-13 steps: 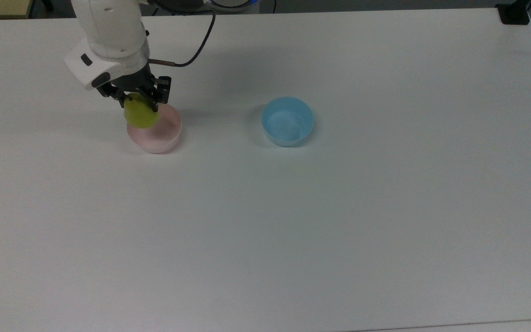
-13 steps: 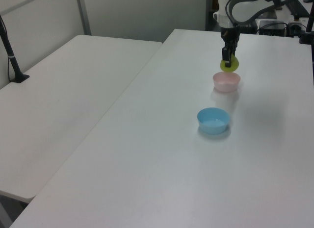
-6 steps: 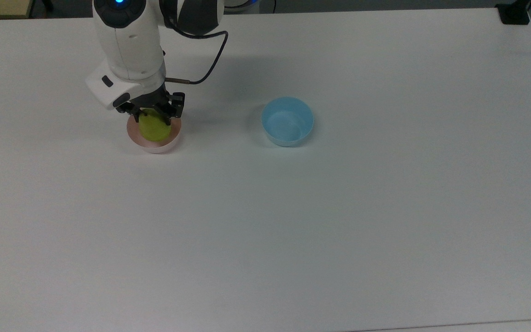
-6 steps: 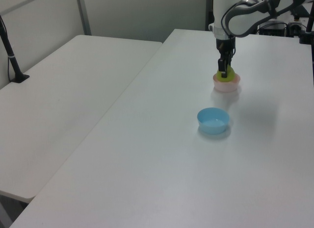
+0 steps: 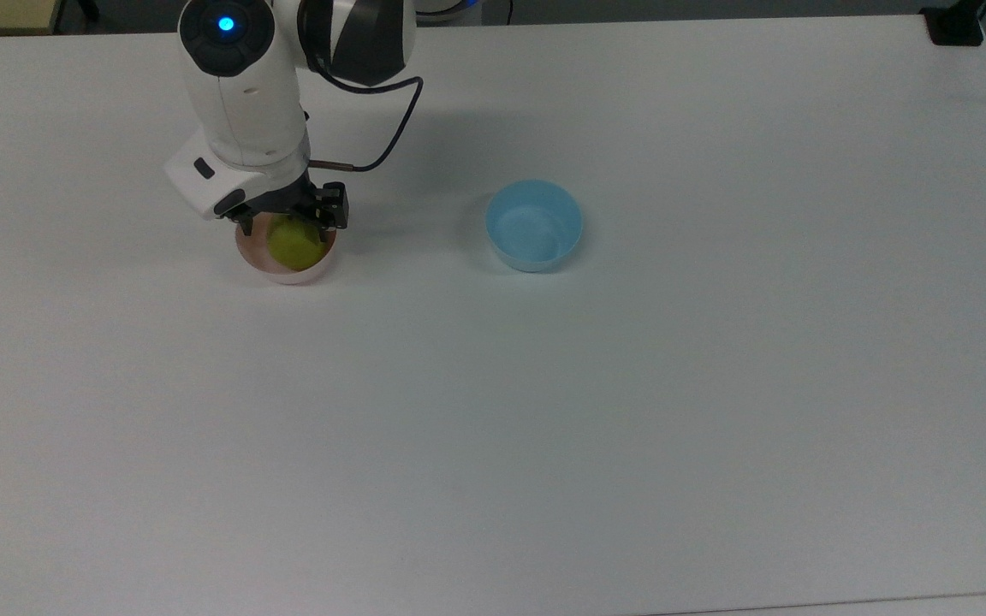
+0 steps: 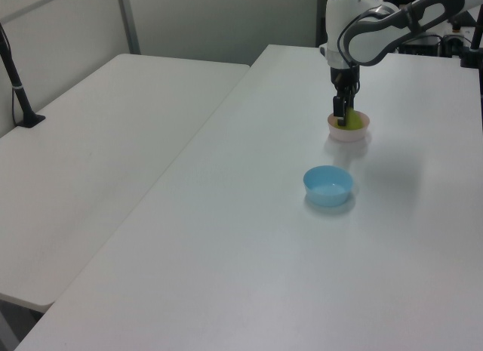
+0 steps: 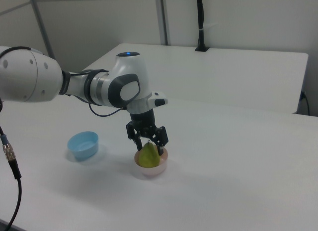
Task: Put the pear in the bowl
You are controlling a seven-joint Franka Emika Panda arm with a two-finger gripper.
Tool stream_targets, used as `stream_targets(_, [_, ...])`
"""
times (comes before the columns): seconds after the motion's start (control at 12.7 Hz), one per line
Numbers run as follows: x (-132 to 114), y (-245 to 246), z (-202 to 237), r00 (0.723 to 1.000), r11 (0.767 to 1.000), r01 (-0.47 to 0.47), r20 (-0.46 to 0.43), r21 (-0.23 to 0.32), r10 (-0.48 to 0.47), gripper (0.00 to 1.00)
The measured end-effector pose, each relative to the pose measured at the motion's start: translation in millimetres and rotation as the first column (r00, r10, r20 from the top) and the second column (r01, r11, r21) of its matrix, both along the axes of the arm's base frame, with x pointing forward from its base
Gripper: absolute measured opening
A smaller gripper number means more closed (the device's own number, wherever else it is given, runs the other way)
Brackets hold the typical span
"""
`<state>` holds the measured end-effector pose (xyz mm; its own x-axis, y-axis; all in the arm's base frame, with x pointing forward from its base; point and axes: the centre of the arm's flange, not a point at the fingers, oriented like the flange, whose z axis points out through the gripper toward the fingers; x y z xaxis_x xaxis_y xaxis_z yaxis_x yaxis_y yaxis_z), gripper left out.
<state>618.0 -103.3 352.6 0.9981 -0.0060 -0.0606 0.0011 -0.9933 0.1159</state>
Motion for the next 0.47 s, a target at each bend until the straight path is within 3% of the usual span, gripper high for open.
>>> stream_targets(0.08, [0.0, 0.0, 0.7, 1.0, 1.0, 0.0, 0.001, 0.0, 0.0, 1.0])
stream_targets(0.31, [-3.6, 0.2, 21.6, 1.0, 1.0, 0.005, -0.001, -0.002, -0.005, 1.0])
stream_targets(0.47, [-4.8, 10.3, 61.9, 1.0, 1.0, -0.004, 0.01, -0.004, 0.005, 1.0])
